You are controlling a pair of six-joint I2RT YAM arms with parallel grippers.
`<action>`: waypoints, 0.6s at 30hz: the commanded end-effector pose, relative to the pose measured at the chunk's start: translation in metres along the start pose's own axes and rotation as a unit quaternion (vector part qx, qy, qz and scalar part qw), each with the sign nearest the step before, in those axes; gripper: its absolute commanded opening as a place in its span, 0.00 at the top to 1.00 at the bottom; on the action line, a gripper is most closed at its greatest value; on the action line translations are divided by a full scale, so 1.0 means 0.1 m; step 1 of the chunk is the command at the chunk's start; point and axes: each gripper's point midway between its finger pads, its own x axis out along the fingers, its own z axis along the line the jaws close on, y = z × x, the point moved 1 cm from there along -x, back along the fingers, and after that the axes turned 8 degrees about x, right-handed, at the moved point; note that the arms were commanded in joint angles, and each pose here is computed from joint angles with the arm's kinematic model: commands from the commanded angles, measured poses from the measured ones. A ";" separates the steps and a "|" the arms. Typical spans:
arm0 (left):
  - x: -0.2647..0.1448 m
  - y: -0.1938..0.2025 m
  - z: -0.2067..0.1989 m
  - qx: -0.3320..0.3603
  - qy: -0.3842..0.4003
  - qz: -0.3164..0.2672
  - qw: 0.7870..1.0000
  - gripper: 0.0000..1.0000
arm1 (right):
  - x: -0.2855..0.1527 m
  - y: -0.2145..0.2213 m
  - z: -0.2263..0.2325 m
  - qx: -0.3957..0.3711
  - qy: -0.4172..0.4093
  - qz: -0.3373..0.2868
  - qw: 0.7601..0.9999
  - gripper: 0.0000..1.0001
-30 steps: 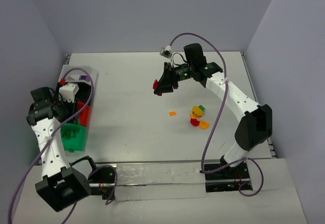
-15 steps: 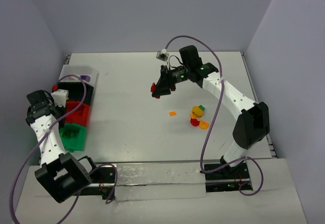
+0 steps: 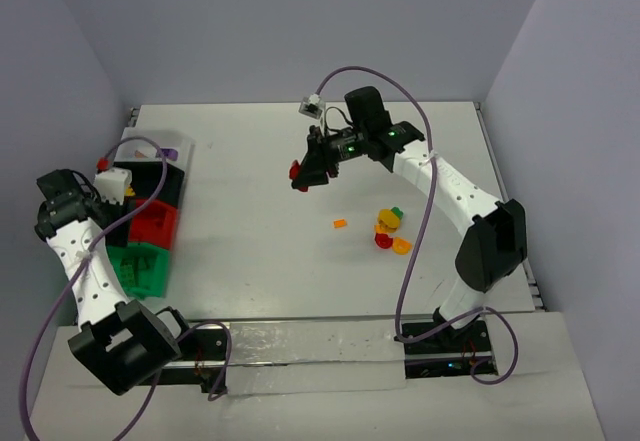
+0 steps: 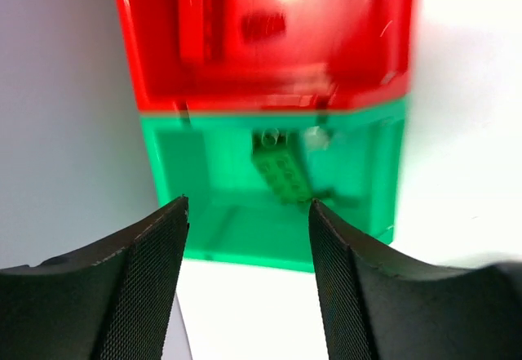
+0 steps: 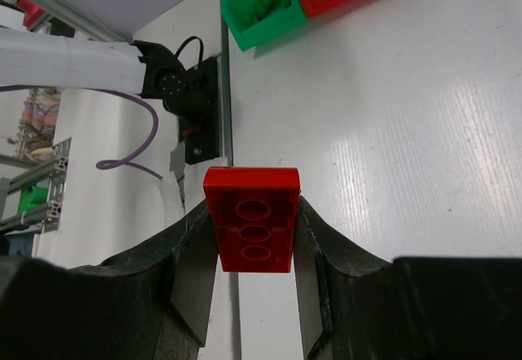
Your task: Sort the legos into containers by color
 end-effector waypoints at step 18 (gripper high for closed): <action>-1.70 -1.80 -1.60 -0.014 0.552 -0.401 0.731 0.30 | 0.52 -0.25 0.62 -0.003 -0.153 -0.012 0.988 1.00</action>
